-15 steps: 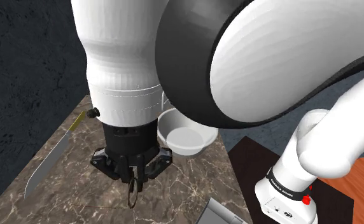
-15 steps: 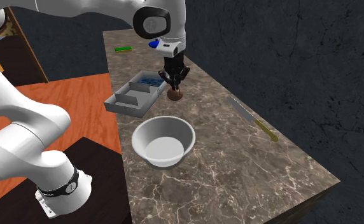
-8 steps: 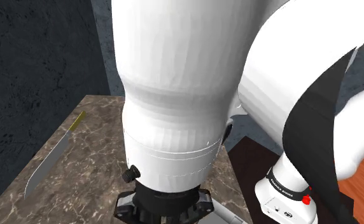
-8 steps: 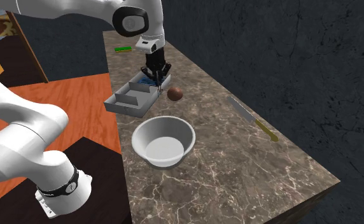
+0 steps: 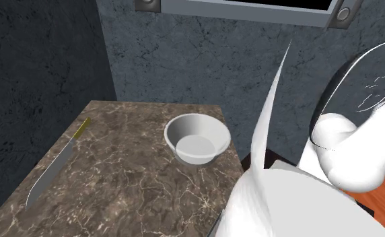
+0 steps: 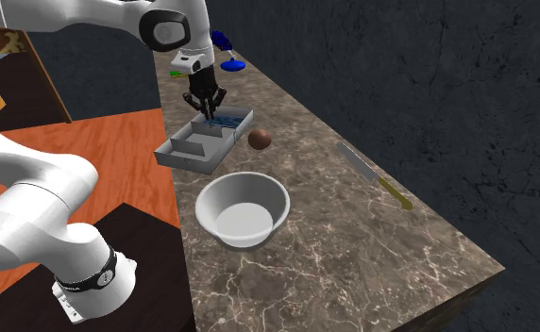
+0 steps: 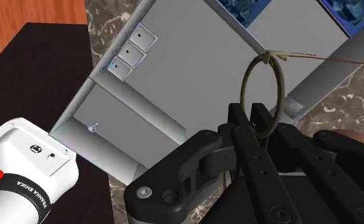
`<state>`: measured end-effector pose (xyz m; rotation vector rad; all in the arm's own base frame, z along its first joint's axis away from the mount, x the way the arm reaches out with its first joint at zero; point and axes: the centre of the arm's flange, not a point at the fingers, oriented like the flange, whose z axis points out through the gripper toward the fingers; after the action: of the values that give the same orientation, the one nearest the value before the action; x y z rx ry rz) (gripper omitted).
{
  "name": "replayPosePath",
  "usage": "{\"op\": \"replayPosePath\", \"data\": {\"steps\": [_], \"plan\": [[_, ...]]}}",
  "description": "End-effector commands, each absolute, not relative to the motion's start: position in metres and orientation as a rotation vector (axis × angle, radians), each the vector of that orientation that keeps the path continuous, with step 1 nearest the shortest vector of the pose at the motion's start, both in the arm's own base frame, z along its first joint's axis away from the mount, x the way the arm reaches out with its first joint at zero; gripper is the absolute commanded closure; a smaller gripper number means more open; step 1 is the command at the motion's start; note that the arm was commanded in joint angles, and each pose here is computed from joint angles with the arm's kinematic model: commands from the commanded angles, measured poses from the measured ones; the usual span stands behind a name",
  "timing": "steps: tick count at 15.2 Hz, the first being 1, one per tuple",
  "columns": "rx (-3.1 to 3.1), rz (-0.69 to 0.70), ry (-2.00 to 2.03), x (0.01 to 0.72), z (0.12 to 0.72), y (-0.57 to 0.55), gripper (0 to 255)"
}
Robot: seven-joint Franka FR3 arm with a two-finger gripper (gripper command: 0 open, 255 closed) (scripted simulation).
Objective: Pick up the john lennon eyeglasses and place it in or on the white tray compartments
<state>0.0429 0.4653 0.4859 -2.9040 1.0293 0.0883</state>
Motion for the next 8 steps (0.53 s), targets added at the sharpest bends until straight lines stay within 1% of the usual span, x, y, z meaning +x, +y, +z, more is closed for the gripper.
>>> {"op": "replayPosePath", "data": {"steps": [1,5,8], "plan": [[-2.904,0.089,1.031,0.016,0.487,0.467,255],[-2.904,0.089,1.031,-0.036,0.486,0.471,255],[-2.904,0.089,1.031,-0.036,0.470,0.471,255]]}}
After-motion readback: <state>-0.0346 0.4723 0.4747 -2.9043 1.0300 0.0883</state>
